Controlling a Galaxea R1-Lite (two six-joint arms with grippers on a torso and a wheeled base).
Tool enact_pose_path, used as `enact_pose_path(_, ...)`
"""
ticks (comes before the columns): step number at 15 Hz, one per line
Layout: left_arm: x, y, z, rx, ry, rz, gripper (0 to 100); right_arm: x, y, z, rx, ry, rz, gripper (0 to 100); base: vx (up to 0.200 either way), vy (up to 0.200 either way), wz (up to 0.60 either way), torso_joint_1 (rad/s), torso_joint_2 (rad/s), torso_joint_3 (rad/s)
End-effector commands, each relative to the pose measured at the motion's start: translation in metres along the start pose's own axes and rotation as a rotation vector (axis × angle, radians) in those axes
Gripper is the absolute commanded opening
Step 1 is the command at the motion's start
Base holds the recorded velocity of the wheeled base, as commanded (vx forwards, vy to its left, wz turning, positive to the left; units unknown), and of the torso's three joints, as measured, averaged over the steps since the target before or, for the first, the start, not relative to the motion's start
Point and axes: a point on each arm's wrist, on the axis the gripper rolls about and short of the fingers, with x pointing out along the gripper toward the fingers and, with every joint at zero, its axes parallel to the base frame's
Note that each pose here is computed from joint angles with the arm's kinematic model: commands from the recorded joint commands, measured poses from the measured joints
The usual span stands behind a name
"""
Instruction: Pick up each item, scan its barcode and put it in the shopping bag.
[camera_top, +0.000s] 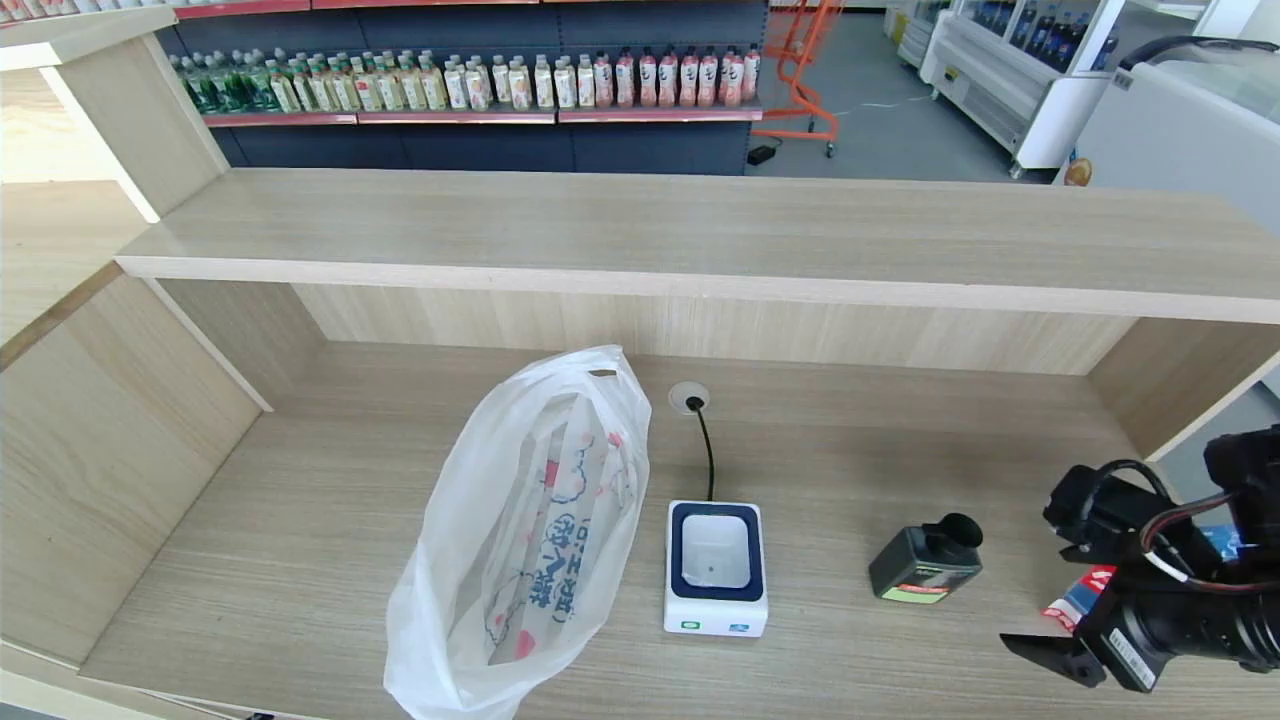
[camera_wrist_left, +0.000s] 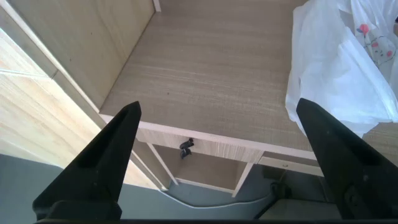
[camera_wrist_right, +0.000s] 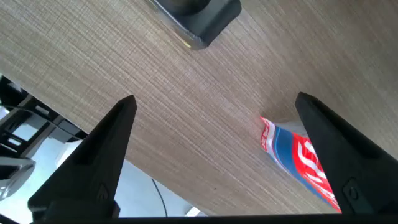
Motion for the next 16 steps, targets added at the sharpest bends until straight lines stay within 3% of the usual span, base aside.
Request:
enact_pose_path(1,0.0,0.0,0.0,0.0,0.0,0.001,100,0.026,0.001,0.0,-0.013,0.031,0.052,100,0.0,0.0,0.0,0.0,0.0,0.0)
enact_pose_path(4,0.0,0.0,0.0,0.0,0.0,0.001,100,0.043,0.01,0.015,-0.077,-0.049,0.103,100,0.0,0.0,0.0,0.0,0.0,0.0)
enact_pose_path(7,0.0,0.0,0.0,0.0,0.0,0.001,100,0.055,0.023,0.024,-0.13,-0.071,0.144,100,0.0,0.0,0.0,0.0,0.0,0.0)
enact_pose_path(16,0.0,0.0,0.0,0.0,0.0,0.001,100,0.085,0.016,0.041,-0.216,-0.12,0.121,100,0.0,0.0,0.0,0.0,0.0,0.0)
